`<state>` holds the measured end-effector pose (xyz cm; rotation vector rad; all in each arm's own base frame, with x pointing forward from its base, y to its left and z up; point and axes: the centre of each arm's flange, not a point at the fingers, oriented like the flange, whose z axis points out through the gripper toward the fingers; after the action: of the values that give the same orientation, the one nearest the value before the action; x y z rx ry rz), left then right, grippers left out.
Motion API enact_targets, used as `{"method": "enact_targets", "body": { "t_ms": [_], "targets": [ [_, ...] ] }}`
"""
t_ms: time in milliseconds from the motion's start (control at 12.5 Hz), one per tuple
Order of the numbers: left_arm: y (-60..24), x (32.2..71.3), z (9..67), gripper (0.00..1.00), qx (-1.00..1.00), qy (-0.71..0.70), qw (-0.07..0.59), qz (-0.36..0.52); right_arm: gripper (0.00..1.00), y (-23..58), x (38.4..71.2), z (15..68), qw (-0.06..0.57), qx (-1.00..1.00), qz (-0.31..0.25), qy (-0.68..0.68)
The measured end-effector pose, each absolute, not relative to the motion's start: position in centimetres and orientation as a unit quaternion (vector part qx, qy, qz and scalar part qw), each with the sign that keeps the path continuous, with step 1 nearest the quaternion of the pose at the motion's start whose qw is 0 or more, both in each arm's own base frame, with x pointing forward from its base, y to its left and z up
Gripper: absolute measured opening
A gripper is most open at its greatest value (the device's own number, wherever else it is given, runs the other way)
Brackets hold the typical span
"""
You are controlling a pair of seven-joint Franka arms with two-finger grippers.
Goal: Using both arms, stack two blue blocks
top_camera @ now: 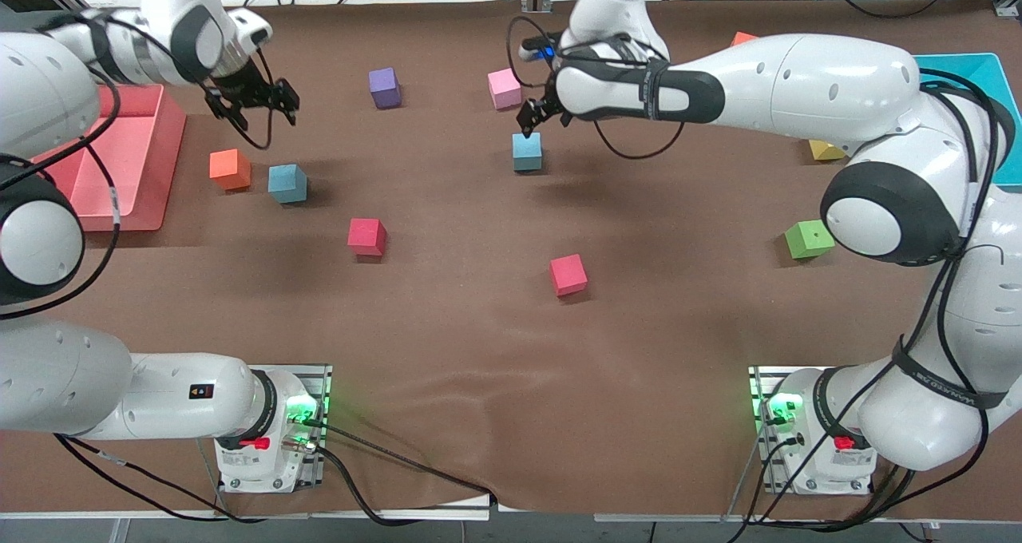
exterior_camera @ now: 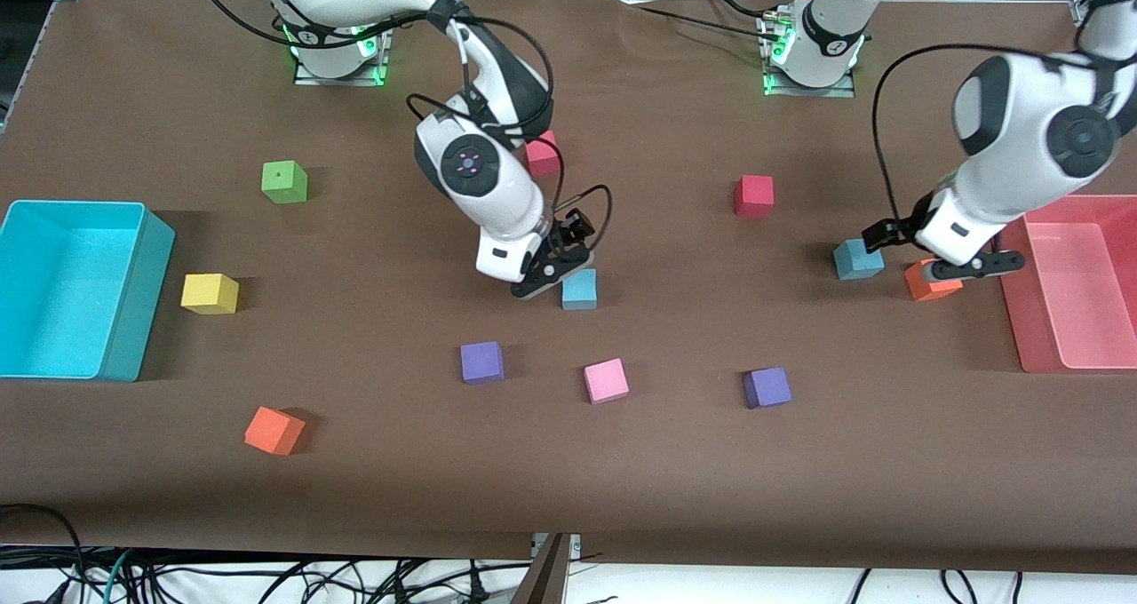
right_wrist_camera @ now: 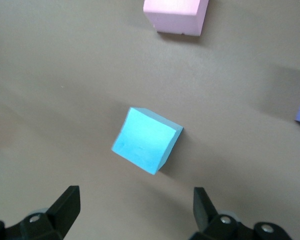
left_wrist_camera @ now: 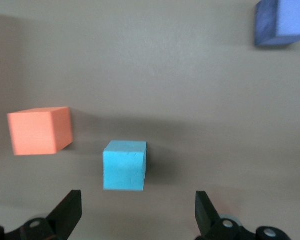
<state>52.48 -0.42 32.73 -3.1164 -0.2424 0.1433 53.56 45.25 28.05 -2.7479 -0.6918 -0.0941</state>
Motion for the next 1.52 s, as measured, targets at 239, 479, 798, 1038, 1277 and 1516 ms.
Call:
{"method": "enact_targets", "body": {
  "t_ms": [239, 479, 798, 1038, 1277, 1516],
  "targets": [
    [-0.2, 51.3, 28.0, 1.00, -0.996, -0.076, 0.009, 0.052, 1.00, 42.7, 51.7, 23.2, 0.172, -0.946, -0.069, -0.267],
    [0.8, 50.0, 25.0, 1.00, -0.996, -0.069, 0.019, 0.047, 1.00, 40.7, 51.6, 22.3, 0.215, -0.928, -0.073, -0.295],
    [1.2, 49.6, 22.5, 1.00, -0.996, -0.070, 0.018, 0.053, 1.00, 39.0, 50.9, 21.0, 0.296, -0.895, -0.107, -0.317],
    [1.6, 49.6, 20.6, 1.00, -0.997, -0.057, 0.015, 0.050, 1.00, 37.3, 50.3, 19.6, 0.307, -0.874, -0.158, -0.342],
    [2.3, 49.4, 19.5, 1.00, -0.998, -0.043, 0.013, 0.054, 1.00, 36.4, 49.6, 18.0, 0.310, -0.851, -0.204, -0.371],
    [2.3, 49.3, 19.1, 0.85, -0.997, -0.042, 0.013, 0.058, 1.00, 35.8, 48.5, 16.2, 0.311, -0.828, -0.252, -0.394]
  ]
}}
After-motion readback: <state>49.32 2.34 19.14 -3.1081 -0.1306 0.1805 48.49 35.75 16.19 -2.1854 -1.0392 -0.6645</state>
